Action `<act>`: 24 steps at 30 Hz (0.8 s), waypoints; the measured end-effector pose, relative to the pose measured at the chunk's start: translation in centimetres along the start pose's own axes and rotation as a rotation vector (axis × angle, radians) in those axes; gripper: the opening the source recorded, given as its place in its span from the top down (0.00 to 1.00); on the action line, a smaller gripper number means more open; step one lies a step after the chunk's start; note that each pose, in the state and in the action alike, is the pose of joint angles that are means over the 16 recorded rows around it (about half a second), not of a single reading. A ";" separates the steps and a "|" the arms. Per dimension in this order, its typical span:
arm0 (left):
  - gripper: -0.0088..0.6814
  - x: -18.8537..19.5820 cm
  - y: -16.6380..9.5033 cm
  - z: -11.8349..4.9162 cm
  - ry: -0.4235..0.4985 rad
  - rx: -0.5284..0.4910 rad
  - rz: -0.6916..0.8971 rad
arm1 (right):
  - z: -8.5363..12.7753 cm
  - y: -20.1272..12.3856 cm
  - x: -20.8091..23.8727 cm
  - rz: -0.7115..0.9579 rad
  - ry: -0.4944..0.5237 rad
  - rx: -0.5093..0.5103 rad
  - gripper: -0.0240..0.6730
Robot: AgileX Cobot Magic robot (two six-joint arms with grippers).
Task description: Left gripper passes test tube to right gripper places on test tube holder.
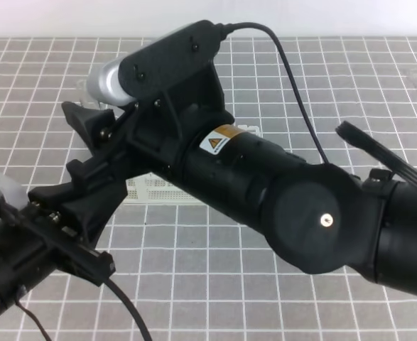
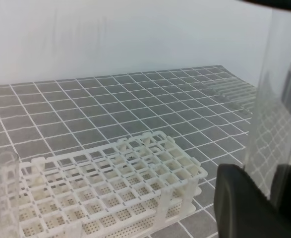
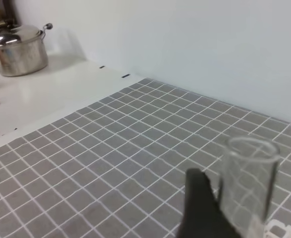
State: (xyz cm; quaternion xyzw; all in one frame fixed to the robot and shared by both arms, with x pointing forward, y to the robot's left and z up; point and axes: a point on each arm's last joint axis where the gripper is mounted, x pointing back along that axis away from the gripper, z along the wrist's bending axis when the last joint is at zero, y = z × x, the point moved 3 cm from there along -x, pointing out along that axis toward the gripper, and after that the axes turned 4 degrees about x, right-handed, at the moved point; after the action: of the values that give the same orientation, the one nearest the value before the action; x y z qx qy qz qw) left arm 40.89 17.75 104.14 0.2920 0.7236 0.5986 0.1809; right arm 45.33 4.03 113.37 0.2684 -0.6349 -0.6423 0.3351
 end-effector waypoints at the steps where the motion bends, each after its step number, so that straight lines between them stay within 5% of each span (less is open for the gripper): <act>1: 0.86 0.0 0.0 0.0 0.000 0.002 0.000 | 0.0 0.0 0.0 -0.001 -0.002 -0.002 0.41; 24: 0.87 0.0 0.0 0.0 -0.002 0.004 -0.001 | 0.3 0.3 -0.7 -0.002 0.012 -0.025 0.58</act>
State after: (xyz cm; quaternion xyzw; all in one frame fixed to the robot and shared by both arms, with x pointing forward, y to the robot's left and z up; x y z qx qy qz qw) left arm 40.88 17.74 104.15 0.2926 0.7250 0.5967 0.1811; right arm 45.53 4.77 113.61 0.2690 -0.6245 -0.6488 0.3415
